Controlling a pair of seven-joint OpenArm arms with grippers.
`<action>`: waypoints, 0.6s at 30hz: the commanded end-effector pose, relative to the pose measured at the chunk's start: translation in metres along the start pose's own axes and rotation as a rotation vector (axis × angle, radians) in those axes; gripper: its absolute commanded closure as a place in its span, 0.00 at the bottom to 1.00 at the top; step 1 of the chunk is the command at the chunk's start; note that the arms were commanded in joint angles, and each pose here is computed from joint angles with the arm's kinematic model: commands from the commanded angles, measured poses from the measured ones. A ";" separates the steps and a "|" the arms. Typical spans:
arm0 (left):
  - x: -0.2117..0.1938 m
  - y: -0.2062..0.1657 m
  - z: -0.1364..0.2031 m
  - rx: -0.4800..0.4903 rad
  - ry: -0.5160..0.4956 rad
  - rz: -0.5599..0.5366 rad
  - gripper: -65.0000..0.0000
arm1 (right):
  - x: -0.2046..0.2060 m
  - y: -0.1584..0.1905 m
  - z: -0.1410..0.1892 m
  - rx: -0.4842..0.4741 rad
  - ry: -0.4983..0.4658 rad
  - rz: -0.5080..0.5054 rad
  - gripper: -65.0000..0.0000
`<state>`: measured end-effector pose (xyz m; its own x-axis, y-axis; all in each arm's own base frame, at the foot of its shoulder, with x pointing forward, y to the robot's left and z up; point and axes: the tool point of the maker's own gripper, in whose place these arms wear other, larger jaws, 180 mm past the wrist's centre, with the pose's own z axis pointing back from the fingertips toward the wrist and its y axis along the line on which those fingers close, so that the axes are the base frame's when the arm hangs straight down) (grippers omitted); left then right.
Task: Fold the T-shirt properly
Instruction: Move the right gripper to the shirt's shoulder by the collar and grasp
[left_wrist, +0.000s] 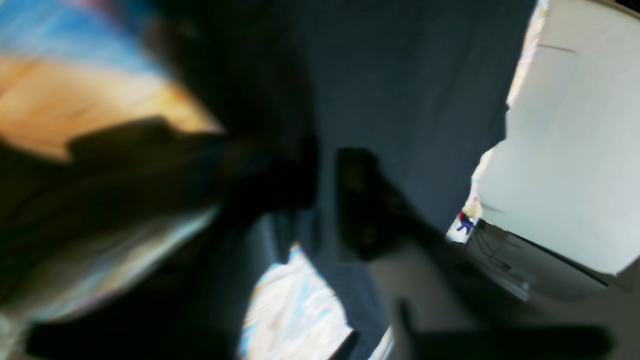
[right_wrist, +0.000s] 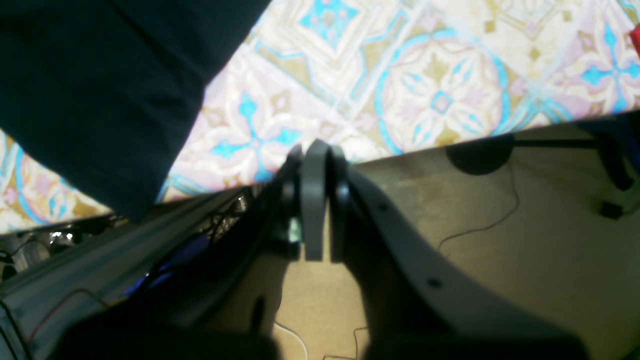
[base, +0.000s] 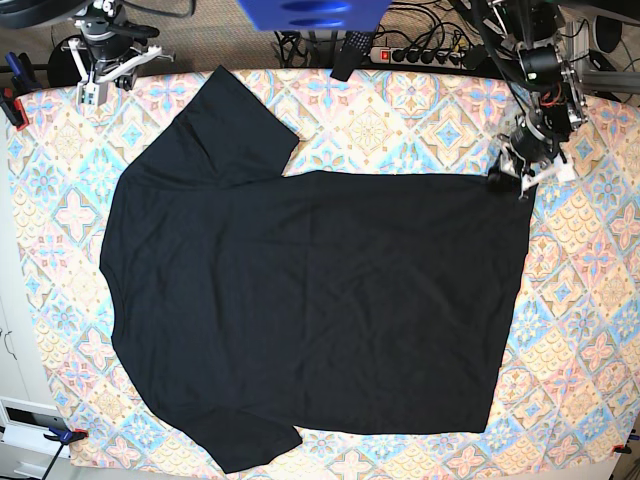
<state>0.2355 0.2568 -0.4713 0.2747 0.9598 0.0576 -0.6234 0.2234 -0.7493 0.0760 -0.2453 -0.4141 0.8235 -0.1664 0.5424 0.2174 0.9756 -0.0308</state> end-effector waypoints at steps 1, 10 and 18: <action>0.006 -0.006 0.003 -0.020 -0.007 -0.013 0.98 | 0.010 -0.001 0.003 -0.001 -0.034 0.009 1.00; 0.003 0.007 0.011 0.005 0.000 -0.005 1.00 | 0.016 0.007 -0.007 0.015 0.012 -0.001 1.00; 0.001 0.013 0.013 0.018 0.003 -0.003 1.00 | 0.033 0.010 -0.014 0.026 -0.017 -0.020 0.89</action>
<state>0.2159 0.2571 -0.4781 0.2718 0.9616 0.0378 -0.6460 0.2114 -0.7335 0.1077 -0.2381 -0.4158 0.8253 -0.1936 0.5305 0.2215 0.9751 0.0113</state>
